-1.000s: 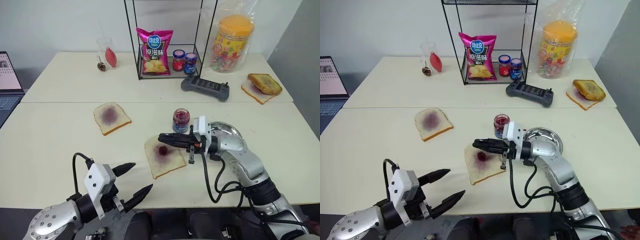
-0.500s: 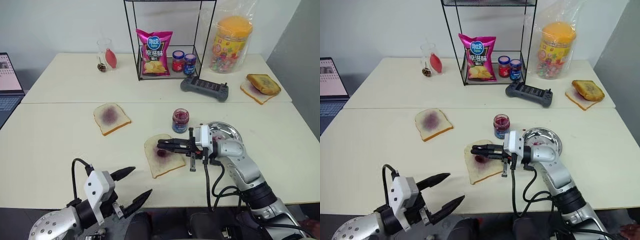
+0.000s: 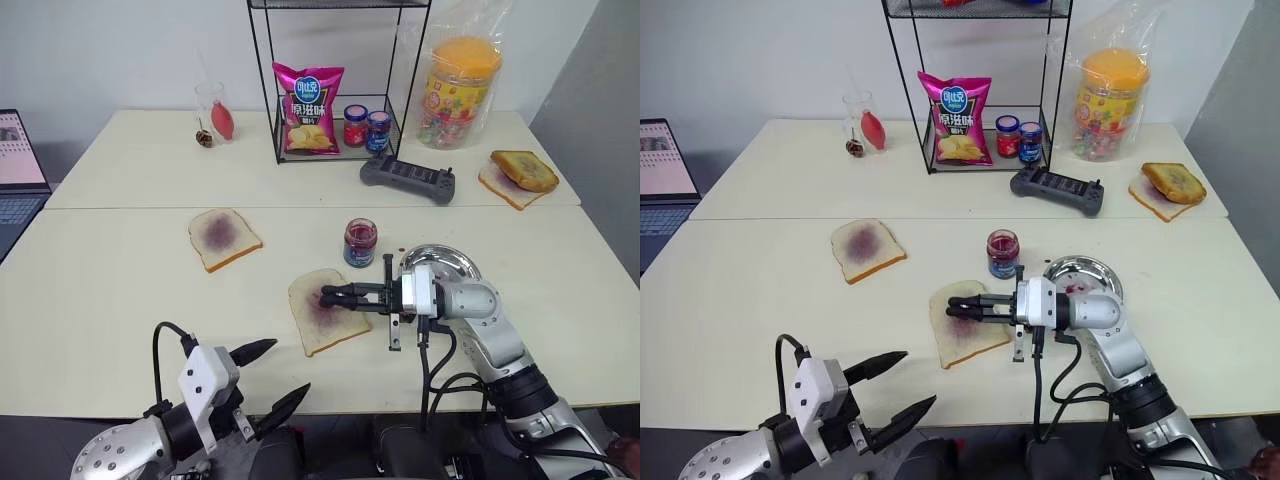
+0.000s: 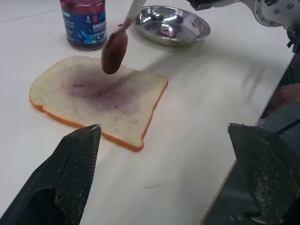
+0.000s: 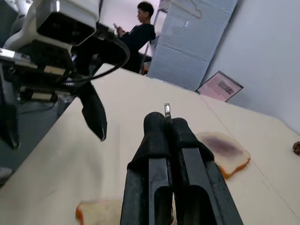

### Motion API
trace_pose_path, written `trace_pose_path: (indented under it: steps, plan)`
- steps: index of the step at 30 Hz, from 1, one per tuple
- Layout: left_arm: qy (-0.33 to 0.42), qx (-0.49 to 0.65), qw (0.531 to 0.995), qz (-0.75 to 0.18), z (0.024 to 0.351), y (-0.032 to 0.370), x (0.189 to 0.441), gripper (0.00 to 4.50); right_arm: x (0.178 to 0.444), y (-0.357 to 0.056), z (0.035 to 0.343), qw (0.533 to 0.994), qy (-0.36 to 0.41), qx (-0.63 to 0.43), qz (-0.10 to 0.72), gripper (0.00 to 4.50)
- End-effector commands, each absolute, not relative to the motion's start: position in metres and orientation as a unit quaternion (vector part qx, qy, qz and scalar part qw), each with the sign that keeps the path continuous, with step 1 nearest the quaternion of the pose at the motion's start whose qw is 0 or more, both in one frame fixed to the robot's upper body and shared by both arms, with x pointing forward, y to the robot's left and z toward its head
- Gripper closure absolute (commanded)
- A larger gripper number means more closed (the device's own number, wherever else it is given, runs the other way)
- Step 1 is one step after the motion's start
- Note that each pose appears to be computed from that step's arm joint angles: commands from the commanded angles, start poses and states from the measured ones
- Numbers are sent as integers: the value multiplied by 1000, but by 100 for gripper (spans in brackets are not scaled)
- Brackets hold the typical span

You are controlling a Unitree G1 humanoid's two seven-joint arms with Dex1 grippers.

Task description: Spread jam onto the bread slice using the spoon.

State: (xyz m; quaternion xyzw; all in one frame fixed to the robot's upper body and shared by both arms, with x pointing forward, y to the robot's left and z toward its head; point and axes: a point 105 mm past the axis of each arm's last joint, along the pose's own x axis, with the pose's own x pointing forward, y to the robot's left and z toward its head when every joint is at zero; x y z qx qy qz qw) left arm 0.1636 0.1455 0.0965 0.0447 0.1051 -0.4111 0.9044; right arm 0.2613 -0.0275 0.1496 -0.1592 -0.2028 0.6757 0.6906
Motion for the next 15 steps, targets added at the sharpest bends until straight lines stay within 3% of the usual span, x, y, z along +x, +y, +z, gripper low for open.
trace_pose_path:
  steps: [1, 4, 6, 15]
  plan:
    - [88, 50, 904, -415, 100, 145, 162, 0, 264, -25, 166, 695, -230, -148, 665, 448]
    - [86, 54, 900, -423, 98, 145, 162, 0, 259, -30, 152, 676, -225, -177, 679, 448]
    - [85, 53, 903, -418, 99, 148, 164, 0, 265, -26, 168, 693, -239, -155, 663, 448]
    - [80, 50, 903, -420, 103, 147, 165, 0, 270, -27, 175, 699, -241, -150, 656, 448]
